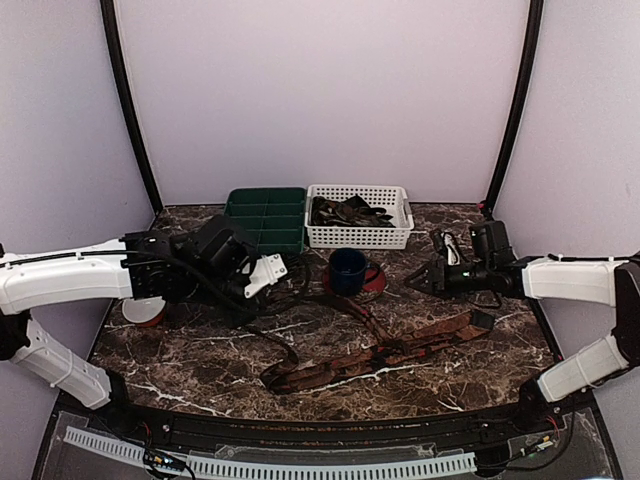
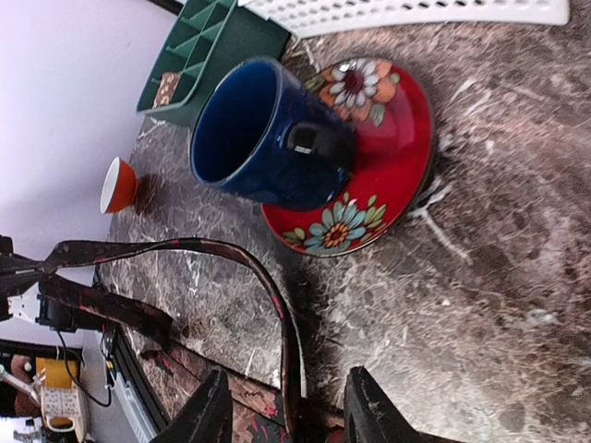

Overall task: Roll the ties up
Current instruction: Place the tie at the center of the board.

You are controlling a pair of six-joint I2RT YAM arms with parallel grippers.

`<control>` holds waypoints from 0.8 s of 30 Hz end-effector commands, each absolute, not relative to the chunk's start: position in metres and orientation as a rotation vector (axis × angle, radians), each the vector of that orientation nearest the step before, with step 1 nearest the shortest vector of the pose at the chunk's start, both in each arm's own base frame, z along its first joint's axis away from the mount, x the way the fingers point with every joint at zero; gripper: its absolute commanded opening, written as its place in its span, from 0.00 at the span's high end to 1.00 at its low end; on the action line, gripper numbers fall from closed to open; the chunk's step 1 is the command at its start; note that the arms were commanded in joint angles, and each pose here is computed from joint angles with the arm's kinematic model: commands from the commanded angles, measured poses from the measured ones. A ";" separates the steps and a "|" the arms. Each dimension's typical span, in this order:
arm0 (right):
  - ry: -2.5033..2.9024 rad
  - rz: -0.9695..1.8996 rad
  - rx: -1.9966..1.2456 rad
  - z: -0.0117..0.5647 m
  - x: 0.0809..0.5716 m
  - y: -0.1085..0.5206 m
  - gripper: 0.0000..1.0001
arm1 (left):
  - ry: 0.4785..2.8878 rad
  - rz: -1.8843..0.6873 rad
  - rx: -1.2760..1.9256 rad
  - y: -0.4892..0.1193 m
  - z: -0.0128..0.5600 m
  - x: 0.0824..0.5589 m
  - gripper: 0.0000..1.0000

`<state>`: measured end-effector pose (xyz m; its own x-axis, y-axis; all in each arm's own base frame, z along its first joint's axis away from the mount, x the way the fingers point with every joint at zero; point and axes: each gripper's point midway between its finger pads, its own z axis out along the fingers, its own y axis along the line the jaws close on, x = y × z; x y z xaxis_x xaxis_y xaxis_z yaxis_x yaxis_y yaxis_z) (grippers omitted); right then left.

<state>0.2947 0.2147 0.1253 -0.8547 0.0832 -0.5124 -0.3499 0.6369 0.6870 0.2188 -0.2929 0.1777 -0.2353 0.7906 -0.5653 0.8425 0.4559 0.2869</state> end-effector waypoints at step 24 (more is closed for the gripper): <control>2.813 1.049 -0.285 0.013 0.203 0.232 0.76 | 1.956 -0.235 1.397 -0.273 0.209 0.163 0.40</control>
